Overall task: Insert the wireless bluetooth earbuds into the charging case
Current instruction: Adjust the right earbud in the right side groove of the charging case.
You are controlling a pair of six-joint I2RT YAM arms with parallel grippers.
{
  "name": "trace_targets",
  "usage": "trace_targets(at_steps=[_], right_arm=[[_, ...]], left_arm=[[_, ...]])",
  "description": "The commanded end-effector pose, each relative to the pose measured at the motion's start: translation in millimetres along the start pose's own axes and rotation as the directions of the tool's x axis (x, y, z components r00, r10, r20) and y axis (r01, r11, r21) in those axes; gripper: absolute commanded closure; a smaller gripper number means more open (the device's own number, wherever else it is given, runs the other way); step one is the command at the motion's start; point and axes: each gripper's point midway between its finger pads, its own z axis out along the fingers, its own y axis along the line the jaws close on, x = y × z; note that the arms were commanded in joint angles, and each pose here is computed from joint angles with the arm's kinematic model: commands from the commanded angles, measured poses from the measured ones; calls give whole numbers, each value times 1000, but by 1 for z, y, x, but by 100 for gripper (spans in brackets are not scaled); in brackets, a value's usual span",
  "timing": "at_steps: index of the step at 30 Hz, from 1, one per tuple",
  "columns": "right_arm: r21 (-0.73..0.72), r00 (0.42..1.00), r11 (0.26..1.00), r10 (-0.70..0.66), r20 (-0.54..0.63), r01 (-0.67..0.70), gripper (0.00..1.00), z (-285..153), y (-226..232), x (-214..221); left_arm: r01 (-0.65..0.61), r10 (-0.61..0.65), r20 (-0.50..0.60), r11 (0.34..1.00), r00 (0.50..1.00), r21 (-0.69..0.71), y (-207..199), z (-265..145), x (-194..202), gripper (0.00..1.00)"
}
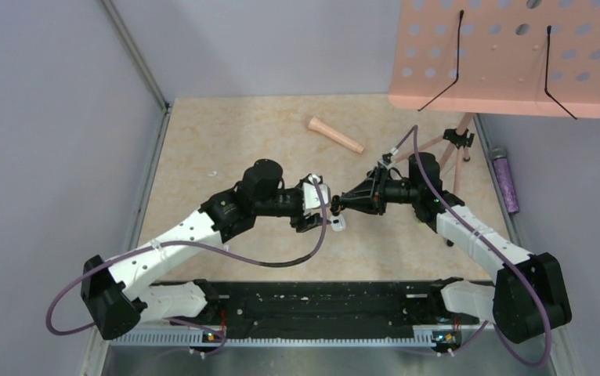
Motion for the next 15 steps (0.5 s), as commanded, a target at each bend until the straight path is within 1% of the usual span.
trace_targets(at_steps=[1,5,15], right_arm=[[-39,999,998,-42,6,43,100,-5,15,3],[-44,999,998,-49,3,49,100,-5,17,4],[-48,998,997,-56,-2,56,100,-6,17,5]], left_arm=[[-23,25,66,999,998,-33,11,5,-21,40],[-6,7,50,1000,999,-26,14,13,-16,46],[0,2,48,999,999,-41,19,19,-14,50]])
